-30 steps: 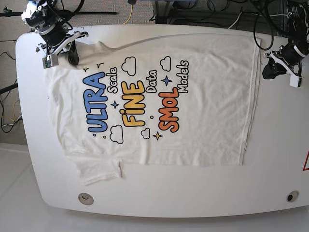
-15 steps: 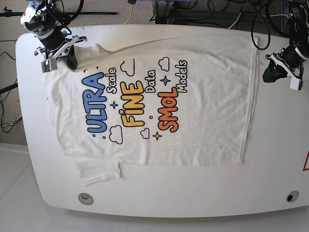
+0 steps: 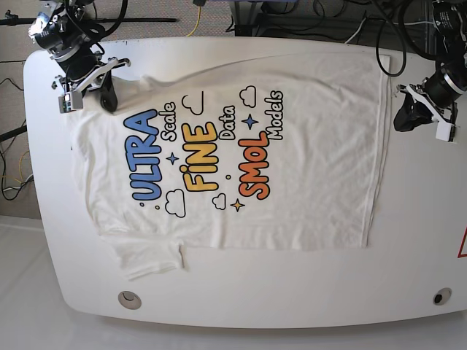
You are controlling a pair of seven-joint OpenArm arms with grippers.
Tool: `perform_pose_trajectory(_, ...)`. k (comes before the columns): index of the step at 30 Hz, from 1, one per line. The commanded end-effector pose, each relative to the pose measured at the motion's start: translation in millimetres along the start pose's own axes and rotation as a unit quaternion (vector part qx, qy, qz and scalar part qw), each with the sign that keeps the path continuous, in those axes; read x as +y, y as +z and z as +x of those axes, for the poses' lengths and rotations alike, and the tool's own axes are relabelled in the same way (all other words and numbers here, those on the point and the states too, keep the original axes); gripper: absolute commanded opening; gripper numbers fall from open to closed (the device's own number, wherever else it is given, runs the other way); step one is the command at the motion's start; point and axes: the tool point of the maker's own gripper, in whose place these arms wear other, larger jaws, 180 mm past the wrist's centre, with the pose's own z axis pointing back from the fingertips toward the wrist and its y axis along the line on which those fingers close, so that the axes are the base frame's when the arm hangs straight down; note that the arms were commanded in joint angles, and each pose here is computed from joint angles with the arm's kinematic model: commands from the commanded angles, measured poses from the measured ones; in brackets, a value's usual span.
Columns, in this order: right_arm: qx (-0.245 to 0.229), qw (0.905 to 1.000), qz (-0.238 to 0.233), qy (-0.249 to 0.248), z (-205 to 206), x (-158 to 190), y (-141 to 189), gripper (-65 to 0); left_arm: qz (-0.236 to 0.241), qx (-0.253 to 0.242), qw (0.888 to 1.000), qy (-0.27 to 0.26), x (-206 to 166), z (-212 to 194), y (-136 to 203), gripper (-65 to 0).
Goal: Fold the T-shirt properly
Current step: 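Keep pulling both held shirt corners toward the robot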
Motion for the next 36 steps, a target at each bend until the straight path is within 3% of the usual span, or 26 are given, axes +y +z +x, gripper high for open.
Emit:
perform_pose_trajectory(1, -0.019, 0.9997, 0.0, 0.013, 13, -3, 4, -65.0, 0.011, -0.026, 1.0, -0.012, 7, 17, 10, -64.0)
perform_pose_trajectory(6, -0.019, 0.9997, 0.0, 0.012, 12, -3, 4, -65.0, 0.049, -0.044, 0.998, -0.008, 28, 27, 29, -63.6)
perform_pose_trajectory(10, -0.018, 0.9998, -0.001, 0.012, 12, -4, 4, -65.0, 0.084, -0.024, 0.996, 0.001, 47, 21, 46, -60.3)
perform_pose_trajectory(17, -0.018, 0.9998, 0.0, 0.011, 12, -3, 4, -65.0, 0.127, -0.006, 0.991, 0.033, 66, 5, 70, -29.2)
perform_pose_trajectory(19, -0.018, 0.9998, 0.001, 0.01, 11, -2, 4, -65.0, 0.131, 0.002, 0.991, 0.034, 67, -3, 75, -25.4)
perform_pose_trajectory(24, -0.018, 0.9998, 0.002, 0.01, 11, -2, 4, -65.0, 0.108, 0.017, 0.994, 0.005, 56, -19, 72, -25.3)
perform_pose_trajectory(36, -0.016, 0.9998, 0.002, 0.01, 9, -2, 4, -65.0, 0.052, 0.072, 0.992, 0.085, 32, -84, 41, -25.3)
